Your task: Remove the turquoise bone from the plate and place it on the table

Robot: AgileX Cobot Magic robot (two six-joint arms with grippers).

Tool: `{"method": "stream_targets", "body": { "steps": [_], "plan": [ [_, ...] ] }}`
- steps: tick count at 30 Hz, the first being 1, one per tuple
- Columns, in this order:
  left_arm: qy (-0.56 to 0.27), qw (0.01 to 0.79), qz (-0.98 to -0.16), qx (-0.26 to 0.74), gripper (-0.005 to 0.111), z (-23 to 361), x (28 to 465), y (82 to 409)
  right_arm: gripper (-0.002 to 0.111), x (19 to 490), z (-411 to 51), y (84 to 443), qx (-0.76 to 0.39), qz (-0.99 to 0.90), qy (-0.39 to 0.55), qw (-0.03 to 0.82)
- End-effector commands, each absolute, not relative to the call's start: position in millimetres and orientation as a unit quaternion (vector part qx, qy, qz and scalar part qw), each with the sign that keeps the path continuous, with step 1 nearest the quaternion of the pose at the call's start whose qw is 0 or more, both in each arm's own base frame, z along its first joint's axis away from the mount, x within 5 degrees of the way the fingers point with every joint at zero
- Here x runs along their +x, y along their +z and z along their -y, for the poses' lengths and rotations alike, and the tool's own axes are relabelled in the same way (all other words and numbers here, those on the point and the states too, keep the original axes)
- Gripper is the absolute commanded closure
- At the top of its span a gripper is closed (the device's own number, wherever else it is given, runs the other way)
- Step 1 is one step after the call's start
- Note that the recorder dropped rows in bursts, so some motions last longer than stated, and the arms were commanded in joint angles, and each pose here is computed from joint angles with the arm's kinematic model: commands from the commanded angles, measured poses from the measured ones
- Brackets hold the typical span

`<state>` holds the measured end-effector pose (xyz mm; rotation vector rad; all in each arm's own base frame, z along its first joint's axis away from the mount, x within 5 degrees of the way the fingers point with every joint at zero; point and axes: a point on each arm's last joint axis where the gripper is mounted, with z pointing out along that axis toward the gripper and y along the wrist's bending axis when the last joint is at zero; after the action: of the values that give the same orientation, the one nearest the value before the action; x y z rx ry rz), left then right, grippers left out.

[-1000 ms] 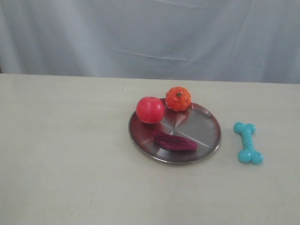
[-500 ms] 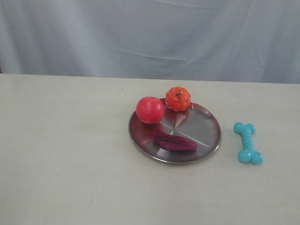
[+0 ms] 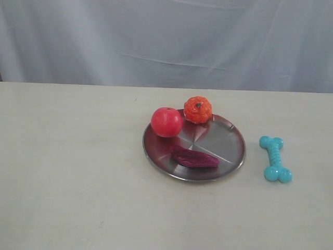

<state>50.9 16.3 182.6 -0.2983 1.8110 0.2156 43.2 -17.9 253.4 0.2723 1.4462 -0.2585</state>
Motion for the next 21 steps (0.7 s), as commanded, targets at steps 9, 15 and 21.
{"method": "stream_targets", "body": {
  "steps": [9,15,21],
  "plan": [
    [0.092,0.604,-0.780,-0.131,0.107,-16,51,182,0.109,52,21,201,0.155,-0.709,-0.094,0.682],
    [0.092,0.604,-0.780,-0.131,0.107,-16,51,182,0.109,51,23,196,0.160,-0.724,-0.103,0.663],
    [0.092,0.604,-0.780,-0.131,0.107,-16,51,182,0.109,51,23,196,0.159,-0.724,-0.104,0.663]
  ]
}}
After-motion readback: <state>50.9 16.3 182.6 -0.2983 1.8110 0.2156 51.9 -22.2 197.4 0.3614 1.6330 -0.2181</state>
